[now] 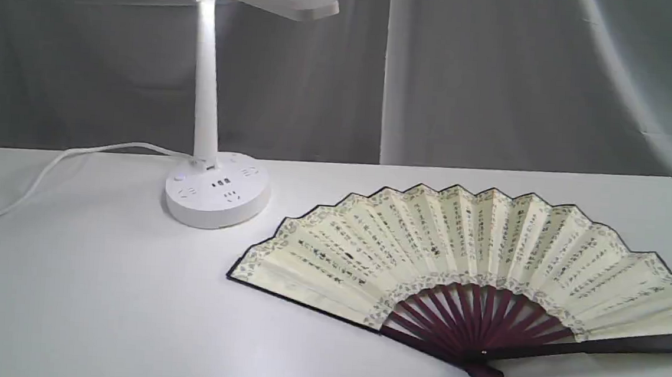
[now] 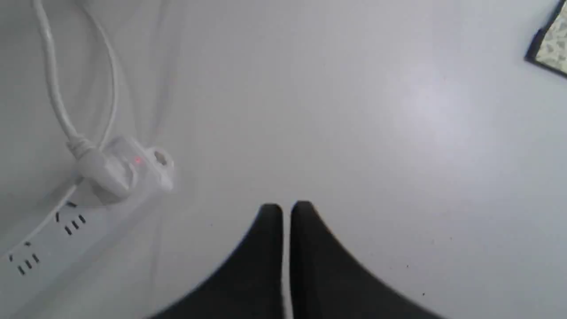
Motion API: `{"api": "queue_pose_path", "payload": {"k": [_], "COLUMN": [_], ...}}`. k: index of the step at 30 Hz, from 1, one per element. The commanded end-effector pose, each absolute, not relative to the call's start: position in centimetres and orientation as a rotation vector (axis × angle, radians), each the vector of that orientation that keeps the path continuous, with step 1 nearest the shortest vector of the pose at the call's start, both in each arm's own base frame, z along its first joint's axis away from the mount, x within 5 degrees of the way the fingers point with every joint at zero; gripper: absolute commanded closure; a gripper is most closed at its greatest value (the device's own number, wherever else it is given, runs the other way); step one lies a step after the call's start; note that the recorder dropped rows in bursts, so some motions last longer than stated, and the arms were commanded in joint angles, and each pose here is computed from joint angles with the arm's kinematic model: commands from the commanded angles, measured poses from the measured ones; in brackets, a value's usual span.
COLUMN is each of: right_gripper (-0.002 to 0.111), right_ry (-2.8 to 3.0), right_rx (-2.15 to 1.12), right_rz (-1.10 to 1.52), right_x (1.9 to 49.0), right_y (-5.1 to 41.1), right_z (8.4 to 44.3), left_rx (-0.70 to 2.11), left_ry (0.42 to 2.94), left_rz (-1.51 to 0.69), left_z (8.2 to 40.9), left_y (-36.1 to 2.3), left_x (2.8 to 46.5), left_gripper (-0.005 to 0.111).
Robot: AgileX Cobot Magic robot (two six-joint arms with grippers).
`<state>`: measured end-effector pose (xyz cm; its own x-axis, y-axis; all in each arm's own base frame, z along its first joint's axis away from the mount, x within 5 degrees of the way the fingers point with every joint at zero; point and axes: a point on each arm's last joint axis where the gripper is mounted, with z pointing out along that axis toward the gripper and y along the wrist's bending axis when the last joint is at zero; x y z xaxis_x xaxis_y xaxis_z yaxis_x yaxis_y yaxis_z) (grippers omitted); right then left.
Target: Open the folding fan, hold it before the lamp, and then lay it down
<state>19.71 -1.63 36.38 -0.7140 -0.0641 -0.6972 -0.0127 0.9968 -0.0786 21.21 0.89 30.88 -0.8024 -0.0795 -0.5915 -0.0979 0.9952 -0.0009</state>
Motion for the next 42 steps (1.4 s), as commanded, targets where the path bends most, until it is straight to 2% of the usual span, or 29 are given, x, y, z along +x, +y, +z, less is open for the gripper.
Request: {"api": "queue_pose_path", "payload": {"k": [1,14,24,32,42], "right_gripper": [0.108,0.108,0.108,0.108,0.108], "right_ry": [2.315,2.138,1.997,1.962,1.835], "right_rx": [-0.046,-0.043,-0.047,-0.063,-0.080], "right_rz": [-0.093,-0.105,-0.144,-0.155,-0.094], "right_x": [18.8,14.2,8.0,5.2,0.6], "right_y": [-1.6,-1.1,-0.7,-0.4,-0.2], "right_z": [37.1,40.0,41.8,41.9,41.1], "left_rx": [-0.116,-0.113,-0.103,-0.105,-0.122], "left_ry": [2.405,2.151,1.852,1.727,1.667], "left_rz": [0.044,0.034,0.038,0.031,0.012], "left_z": [32.5,37.0,40.1,40.7,40.7], "left_y": [0.9,0.8,0.7,0.6,0.5], "left_x": [20.1,14.1,6.4,2.8,1.1], "left_gripper": [0.107,0.107,0.107,0.107,0.107]}}
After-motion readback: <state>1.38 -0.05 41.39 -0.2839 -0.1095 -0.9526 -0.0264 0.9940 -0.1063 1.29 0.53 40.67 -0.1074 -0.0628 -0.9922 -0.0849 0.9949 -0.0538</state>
